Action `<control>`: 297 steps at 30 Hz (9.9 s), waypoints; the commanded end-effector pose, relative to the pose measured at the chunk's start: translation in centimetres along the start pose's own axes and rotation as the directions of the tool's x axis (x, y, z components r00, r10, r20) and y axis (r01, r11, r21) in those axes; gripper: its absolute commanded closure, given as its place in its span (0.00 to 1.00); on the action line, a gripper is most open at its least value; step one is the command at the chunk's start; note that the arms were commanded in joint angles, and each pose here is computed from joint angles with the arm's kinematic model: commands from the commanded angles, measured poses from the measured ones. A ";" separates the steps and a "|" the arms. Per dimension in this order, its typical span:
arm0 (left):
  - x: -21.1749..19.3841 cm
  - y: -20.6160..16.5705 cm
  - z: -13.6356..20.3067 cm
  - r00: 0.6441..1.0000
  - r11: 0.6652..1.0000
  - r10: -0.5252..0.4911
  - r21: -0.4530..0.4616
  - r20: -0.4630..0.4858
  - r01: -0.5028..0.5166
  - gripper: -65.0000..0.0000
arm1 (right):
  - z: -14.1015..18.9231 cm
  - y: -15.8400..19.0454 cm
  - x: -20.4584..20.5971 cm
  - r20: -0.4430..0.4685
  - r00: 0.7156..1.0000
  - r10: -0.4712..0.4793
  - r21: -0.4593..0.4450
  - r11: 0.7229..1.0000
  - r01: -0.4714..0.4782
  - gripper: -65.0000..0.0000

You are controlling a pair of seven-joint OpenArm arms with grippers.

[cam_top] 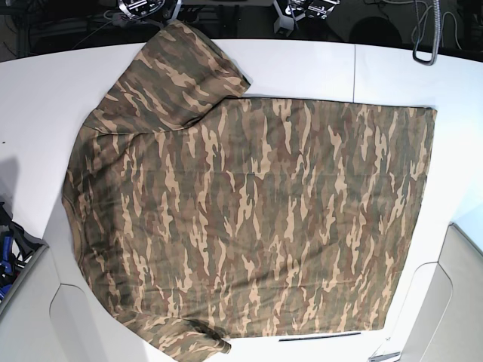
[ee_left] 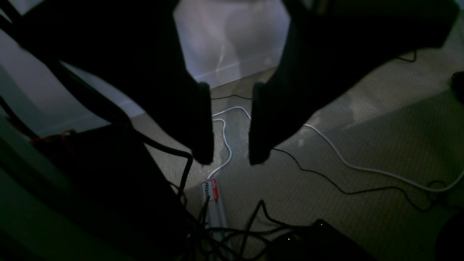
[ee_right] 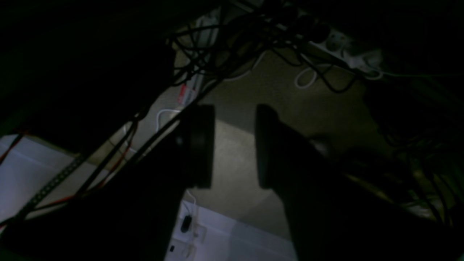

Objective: Fold the T-shirt properly

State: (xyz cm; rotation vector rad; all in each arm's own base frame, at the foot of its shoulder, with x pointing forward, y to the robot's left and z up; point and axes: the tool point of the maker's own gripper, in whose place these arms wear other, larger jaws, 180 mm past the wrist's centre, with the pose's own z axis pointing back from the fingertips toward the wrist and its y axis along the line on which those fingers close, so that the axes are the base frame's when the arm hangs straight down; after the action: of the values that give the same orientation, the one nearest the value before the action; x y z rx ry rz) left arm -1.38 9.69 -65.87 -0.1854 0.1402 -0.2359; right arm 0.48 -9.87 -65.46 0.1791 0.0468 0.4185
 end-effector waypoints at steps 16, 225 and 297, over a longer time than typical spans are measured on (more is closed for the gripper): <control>-1.7 -1.1 0.8 0.998 0.987 -0.058 -0.147 0.037 0.063 0.72 | 1.2 0.8 -1.5 0.059 0.998 0.025 0.039 0.999 -0.027 0.70; 31.8 26.0 43.7 0.160 0.953 0.153 -0.103 0.975 -0.285 0.79 | 39.6 -19.2 38.3 0.909 0.316 -0.273 0.237 0.960 0.148 1.00; 29.8 25.1 36.3 0.218 0.865 0.341 -0.215 0.914 -0.453 0.65 | 27.3 -23.1 25.1 0.748 0.319 -0.582 0.420 0.788 0.451 0.30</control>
State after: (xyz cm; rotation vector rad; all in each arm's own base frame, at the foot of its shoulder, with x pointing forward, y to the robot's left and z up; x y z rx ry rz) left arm 37.76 31.90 -40.40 -0.1559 -1.0047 0.4510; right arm 35.33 -25.08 -42.16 0.4993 -0.9319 -0.4108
